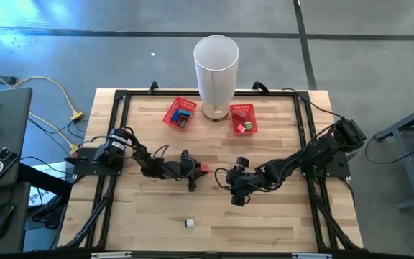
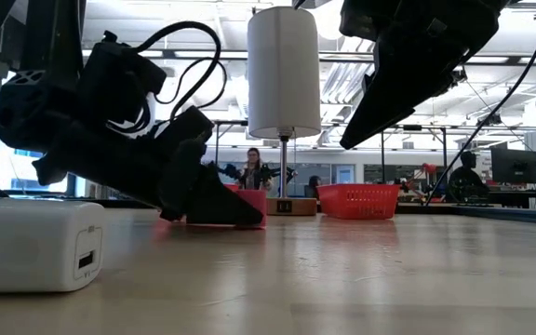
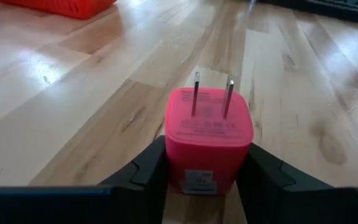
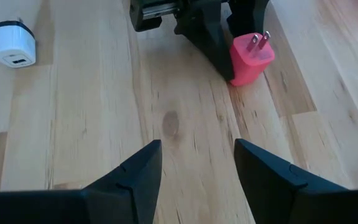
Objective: Sort adapters and digital timers
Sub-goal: Put the pink charger adapter into the right red bin
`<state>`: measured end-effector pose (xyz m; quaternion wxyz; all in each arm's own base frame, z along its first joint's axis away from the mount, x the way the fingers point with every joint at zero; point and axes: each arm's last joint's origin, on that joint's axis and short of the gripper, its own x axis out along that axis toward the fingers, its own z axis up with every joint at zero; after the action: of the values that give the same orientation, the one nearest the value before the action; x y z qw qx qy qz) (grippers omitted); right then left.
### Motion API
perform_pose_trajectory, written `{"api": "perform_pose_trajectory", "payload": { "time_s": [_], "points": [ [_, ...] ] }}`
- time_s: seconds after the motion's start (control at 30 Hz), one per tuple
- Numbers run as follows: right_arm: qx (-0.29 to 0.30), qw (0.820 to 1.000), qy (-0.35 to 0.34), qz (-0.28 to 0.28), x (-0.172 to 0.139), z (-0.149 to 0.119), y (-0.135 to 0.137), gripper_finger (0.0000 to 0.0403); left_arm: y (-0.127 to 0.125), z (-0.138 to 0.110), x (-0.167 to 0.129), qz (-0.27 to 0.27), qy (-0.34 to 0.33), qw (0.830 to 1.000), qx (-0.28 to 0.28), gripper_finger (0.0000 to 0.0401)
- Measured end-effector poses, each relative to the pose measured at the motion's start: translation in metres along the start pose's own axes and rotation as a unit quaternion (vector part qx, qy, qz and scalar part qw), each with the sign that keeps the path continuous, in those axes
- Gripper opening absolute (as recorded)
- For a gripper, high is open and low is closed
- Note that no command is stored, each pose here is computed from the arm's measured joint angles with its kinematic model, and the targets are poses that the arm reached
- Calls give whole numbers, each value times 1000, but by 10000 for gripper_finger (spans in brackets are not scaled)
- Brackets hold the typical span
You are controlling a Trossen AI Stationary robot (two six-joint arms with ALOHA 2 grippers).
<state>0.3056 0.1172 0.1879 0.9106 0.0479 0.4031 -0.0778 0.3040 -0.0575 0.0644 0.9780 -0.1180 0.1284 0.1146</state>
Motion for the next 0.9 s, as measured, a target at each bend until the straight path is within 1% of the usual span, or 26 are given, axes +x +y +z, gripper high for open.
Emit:
{"api": "perform_pose_trajectory", "payload": {
  "time_s": [0.07, 0.17, 0.27, 0.33, 0.37, 0.43, 0.5, 0.53, 0.57, 0.73, 0.8, 0.9],
  "points": [
    [1, 1000, 0, 0, 0, 0, 0, 189, -2, 1, 0, -19, 1, 1000, -16, 137],
    [5, 1000, 0, 0, 0, 0, 0, 189, -6, 7, -1, -65, 7, 996, -53, 137],
    [20, 1000, -4, -2, 0, 0, 0, 189, -11, 16, -4, -124, 21, 987, -102, 137],
    [24, 1000, -11, 1, 0, 2, 1, 189, -12, 23, -5, -175, 40, 973, -144, 137],
    [21, 1000, -15, 4, 0, 3, 1, 189, -12, 26, -5, -202, 54, 963, -170, 137],
    [6, 999, -29, 13, -1, 5, 4, 189, -10, 33, -6, -253, 87, 939, -219, 137],
    [-13, 999, -47, 23, -2, 8, 7, 189, -7, 36, -6, -297, 123, 912, -255, 137],
    [-24, 998, -57, 31, -2, 9, 10, 189, -5, 37, -6, -317, 138, 900, -263, 137],
    [-36, 996, -67, 40, -3, 11, 12, 189, -4, 38, -6, -332, 148, 893, -266, 137],
    [-112, 980, -122, 109, -8, 21, 23, 189, -9, 37, -9, -383, 186, 865, -265, 137],
    [-135, 973, -146, 118, -9, 25, 25, 189, -12, 39, -8, -392, 193, 858, -269, 137],
    [-164, 964, -175, 115, -10, 31, 24, 189, -14, 43, -5, -397, 188, 856, -272, 137]
  ]
}}
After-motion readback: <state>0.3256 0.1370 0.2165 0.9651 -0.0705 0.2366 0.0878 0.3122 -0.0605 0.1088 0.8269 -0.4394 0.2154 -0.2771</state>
